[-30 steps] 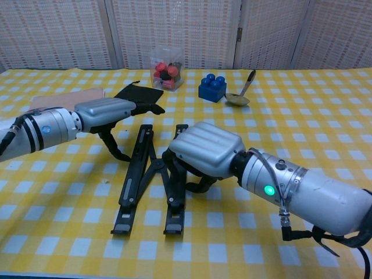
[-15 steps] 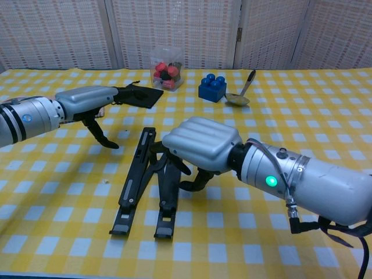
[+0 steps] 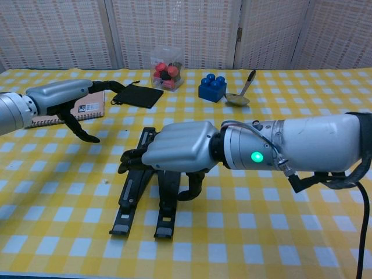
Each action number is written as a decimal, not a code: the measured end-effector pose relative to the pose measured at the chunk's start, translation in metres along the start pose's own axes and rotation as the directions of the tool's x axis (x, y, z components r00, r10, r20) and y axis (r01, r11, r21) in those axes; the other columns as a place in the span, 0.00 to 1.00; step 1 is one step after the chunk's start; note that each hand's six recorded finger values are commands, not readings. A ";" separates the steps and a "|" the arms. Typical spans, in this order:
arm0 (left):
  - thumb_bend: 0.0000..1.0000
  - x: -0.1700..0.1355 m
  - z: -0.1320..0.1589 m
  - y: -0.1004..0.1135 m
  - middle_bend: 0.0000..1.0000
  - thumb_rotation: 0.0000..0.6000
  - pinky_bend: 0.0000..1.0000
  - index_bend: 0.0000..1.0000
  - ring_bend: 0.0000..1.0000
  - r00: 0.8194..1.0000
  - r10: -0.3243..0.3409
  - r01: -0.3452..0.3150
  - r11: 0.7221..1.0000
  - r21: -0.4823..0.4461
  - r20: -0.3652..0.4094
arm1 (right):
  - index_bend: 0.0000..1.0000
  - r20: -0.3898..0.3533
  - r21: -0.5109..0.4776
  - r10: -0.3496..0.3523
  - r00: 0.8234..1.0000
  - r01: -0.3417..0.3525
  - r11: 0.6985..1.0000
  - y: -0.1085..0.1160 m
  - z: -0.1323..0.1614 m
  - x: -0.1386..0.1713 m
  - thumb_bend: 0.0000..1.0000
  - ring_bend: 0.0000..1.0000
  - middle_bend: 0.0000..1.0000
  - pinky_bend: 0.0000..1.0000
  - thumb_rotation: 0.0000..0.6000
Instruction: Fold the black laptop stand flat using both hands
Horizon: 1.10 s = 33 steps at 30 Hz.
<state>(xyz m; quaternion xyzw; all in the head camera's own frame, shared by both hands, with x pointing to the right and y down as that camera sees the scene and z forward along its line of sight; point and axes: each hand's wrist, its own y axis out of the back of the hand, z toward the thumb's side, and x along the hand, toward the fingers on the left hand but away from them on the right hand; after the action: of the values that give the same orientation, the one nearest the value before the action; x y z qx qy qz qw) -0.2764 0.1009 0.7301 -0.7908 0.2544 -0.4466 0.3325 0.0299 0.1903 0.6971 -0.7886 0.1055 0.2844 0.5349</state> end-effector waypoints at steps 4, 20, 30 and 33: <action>0.15 -0.002 -0.004 0.002 0.11 1.00 0.00 0.06 0.00 1.000 0.001 -0.001 1.000 -0.007 -0.013 | 0.00 -0.022 0.073 0.024 0.999 -0.023 0.997 0.000 0.000 -0.006 0.34 0.07 0.00 0.05 1.00; 0.15 -0.003 -0.009 0.004 0.11 1.00 0.00 0.06 0.00 0.999 0.007 -0.007 1.000 -0.026 -0.032 | 0.00 -0.043 0.154 0.048 0.998 -0.041 0.987 -0.014 -0.001 -0.027 0.34 0.06 0.00 0.05 1.00; 0.15 -0.006 -0.014 0.003 0.11 1.00 0.00 0.06 0.00 0.999 0.005 -0.007 0.999 -0.039 -0.042 | 0.01 -0.056 0.159 0.065 0.996 -0.055 0.986 -0.013 0.002 -0.040 0.34 0.08 0.10 0.05 1.00; 0.15 -0.008 -0.016 0.003 0.11 1.00 0.00 0.06 0.00 0.999 0.007 -0.009 0.999 -0.038 -0.044 | 0.12 -0.057 0.154 0.058 0.997 -0.049 0.987 -0.011 0.002 -0.042 0.34 0.13 0.19 0.07 1.00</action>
<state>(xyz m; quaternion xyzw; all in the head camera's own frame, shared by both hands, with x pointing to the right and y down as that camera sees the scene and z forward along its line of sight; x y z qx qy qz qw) -0.2946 0.0994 0.7299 -0.7860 0.2733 -0.4574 0.3135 0.0002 0.1913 0.7290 -0.7505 0.1644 0.2654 0.5825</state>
